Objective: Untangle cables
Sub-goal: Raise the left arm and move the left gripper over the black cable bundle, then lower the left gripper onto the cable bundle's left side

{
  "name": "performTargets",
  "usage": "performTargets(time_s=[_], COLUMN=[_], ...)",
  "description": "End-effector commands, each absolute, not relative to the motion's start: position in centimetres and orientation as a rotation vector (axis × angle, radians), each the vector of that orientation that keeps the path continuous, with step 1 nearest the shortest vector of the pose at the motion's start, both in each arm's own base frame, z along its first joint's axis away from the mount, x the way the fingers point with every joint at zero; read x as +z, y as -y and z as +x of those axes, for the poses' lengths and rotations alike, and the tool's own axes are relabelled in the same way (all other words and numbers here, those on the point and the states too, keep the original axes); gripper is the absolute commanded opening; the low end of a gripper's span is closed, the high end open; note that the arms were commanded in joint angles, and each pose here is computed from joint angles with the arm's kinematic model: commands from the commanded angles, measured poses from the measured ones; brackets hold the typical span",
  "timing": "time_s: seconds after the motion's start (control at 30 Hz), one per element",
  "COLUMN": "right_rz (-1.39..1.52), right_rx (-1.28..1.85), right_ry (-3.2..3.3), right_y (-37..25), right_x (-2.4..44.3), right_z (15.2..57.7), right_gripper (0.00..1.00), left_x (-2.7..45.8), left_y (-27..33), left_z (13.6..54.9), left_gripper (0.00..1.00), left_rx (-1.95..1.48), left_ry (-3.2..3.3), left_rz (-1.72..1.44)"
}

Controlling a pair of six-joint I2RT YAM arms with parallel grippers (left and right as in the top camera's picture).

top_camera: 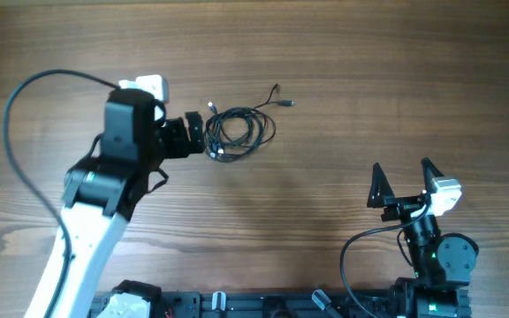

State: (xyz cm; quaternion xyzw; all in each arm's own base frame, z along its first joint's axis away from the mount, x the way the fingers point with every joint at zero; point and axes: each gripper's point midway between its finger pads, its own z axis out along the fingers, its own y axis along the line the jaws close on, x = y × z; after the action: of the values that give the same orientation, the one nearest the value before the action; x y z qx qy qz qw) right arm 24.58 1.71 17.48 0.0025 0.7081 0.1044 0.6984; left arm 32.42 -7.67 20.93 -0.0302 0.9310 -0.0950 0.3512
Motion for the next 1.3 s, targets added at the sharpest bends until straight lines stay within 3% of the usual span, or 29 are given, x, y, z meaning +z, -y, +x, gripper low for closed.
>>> performTargets(time_s=[0.0,0.67,1.27], right_rz=[-0.012,-0.012,-0.012], right_rx=[0.233,0.233,0.233], right_ry=[-1.575,-1.575,-1.575], right_y=[-1.9,-1.9,-1.9], right_x=[17.5,17.5,17.5], right_z=[24.6,24.6,24.6], right_gripper=[1.00,1.00,1.00], left_x=[19.1,11.9,11.7], left_y=[9.0,9.3,9.4], left_z=[33.1,33.9,34.4], left_gripper=[1.00,1.00,1.00], left_rx=[-0.318,-0.269,-0.271], left_ry=[-2.483,-2.703,-2.692], left_rz=[-0.038,-0.052,-0.051])
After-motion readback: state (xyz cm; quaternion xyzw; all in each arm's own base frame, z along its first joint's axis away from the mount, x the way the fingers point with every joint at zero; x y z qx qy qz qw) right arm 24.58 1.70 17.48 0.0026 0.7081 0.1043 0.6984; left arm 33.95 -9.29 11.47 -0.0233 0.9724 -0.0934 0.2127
